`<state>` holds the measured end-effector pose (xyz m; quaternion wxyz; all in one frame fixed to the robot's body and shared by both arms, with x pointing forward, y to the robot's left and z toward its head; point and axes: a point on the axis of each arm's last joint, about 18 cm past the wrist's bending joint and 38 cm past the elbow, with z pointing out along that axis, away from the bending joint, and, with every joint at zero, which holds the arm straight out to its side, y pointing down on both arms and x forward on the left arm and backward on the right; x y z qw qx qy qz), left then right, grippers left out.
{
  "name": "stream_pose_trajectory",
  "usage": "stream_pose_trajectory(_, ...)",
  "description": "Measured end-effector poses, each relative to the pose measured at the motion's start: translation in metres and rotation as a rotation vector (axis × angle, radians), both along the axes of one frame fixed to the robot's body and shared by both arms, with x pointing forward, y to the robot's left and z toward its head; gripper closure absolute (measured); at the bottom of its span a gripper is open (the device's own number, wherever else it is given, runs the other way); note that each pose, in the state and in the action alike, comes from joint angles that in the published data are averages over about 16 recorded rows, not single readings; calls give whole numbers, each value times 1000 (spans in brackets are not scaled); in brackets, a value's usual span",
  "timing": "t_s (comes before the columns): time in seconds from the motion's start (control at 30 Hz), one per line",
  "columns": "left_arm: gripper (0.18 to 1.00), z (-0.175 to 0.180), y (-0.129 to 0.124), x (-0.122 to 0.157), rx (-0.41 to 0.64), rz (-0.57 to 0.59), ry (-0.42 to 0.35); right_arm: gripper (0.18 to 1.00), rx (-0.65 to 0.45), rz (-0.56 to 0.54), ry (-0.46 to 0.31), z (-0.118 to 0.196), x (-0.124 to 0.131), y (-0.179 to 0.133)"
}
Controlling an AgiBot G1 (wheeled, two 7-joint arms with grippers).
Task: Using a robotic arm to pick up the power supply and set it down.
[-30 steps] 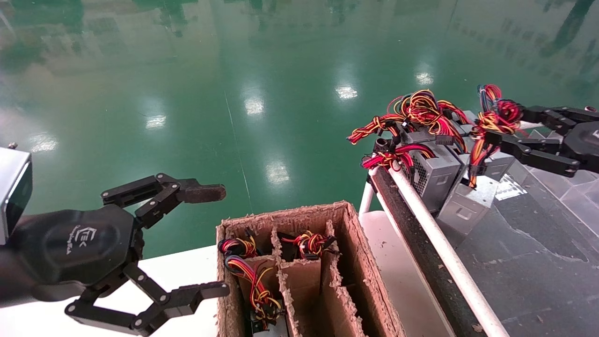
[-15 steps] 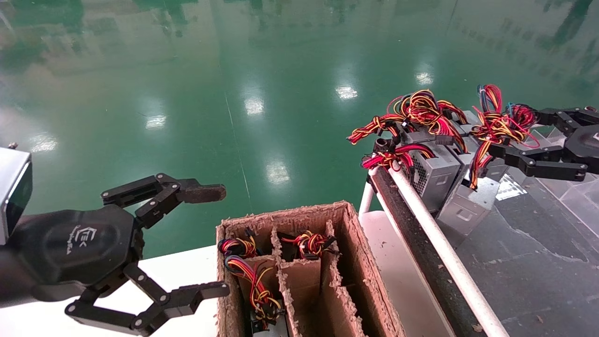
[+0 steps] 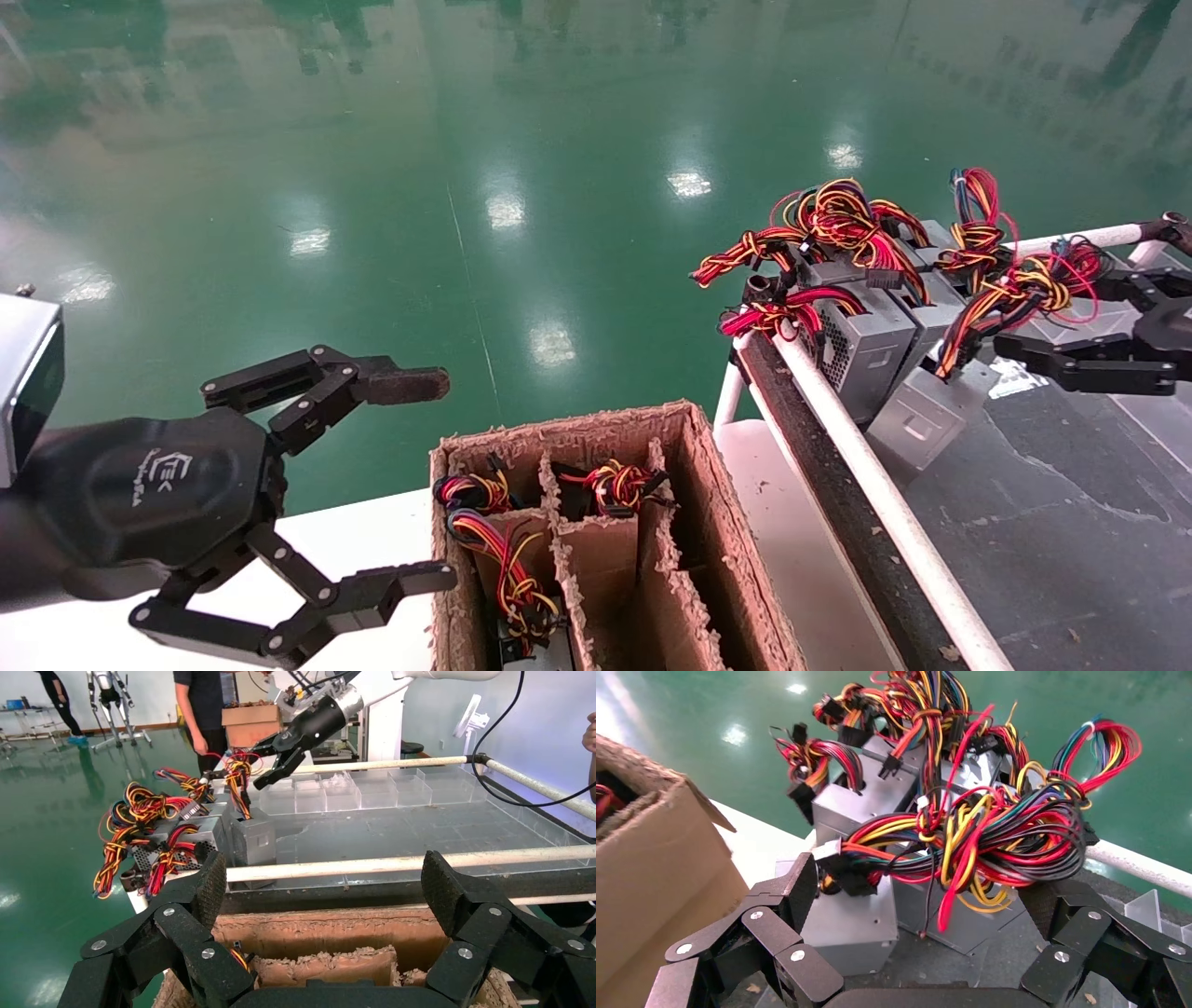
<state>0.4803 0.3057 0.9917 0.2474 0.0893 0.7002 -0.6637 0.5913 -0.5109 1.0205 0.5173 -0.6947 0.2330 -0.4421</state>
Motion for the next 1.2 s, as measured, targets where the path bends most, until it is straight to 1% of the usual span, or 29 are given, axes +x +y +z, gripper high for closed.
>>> stream_pose_trajectory(0.37,184,0,0,0,0,0,0,178,49,34,-47,9,-21,-8)
stream_pose_trajectory(0.53,184,0,0,0,0,0,0,178,77,60,-87,12,-28,-9)
stream_pose_trajectory(0.67,184,0,0,0,0,0,0,178,99,84,-135,16,-33,-8)
stream_pose_trajectory(0.97,184,0,0,0,0,0,0,178,150,146,-293,30,-45,-3)
stream_pose_trajectory(1.1,184,0,0,0,0,0,0,178,158,178,-334,34,-48,3)
stream_pose_trajectory(1.2,184,0,0,0,0,0,0,178,155,205,-349,35,-49,9)
